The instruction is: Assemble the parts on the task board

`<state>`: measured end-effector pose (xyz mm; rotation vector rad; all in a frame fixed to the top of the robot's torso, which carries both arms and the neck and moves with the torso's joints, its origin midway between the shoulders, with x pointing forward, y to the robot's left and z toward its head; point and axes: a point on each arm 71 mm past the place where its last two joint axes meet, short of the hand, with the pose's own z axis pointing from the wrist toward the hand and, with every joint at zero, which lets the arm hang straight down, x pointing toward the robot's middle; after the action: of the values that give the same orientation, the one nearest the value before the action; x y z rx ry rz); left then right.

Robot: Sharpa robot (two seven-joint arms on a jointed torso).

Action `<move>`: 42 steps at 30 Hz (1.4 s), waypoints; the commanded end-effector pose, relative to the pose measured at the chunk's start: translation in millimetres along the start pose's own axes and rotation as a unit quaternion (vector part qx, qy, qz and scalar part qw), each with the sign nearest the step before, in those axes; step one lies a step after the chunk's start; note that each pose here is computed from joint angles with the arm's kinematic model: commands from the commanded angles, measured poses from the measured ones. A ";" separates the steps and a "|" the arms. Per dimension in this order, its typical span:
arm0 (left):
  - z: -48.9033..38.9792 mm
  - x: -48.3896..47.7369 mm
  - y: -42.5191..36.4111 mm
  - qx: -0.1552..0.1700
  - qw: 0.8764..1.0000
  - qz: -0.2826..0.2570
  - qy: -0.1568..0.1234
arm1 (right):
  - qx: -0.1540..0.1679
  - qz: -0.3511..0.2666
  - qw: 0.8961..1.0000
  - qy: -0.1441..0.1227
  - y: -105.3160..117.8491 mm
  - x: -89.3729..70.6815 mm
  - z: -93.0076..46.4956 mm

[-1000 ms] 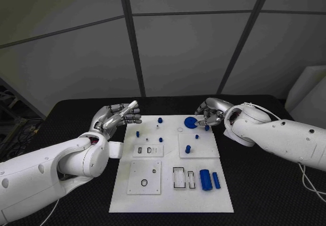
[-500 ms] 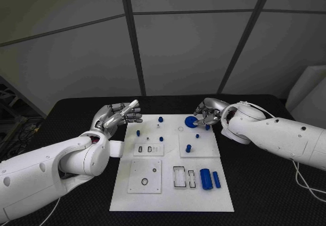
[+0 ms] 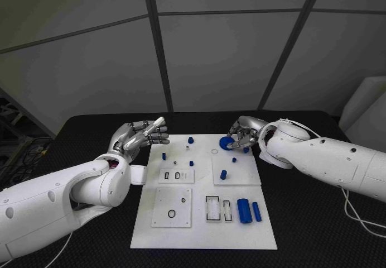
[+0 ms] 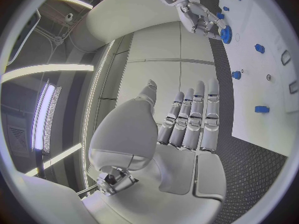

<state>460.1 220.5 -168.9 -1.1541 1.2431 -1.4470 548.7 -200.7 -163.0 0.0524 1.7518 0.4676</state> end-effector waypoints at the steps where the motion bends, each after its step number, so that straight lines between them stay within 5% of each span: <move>1: 0.4 2.0 -1.1 0.004 1.000 0.000 0.008 | 0.002 -0.020 1.000 0.007 1.6 0.5 1.0; 24: 0.9 2.0 -0.7 0.004 1.000 0.000 0.008 | 0.002 -0.060 0.998 -0.004 9.5 1.9 3.6; 42: 1.0 1.6 -0.4 0.003 1.000 0.000 0.007 | -0.070 -0.055 0.992 -0.094 46.7 -5.0 -10.6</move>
<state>460.8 220.2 -169.6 -1.1560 1.2458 -1.4462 532.6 -168.4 -149.3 -0.0793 1.6118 0.4705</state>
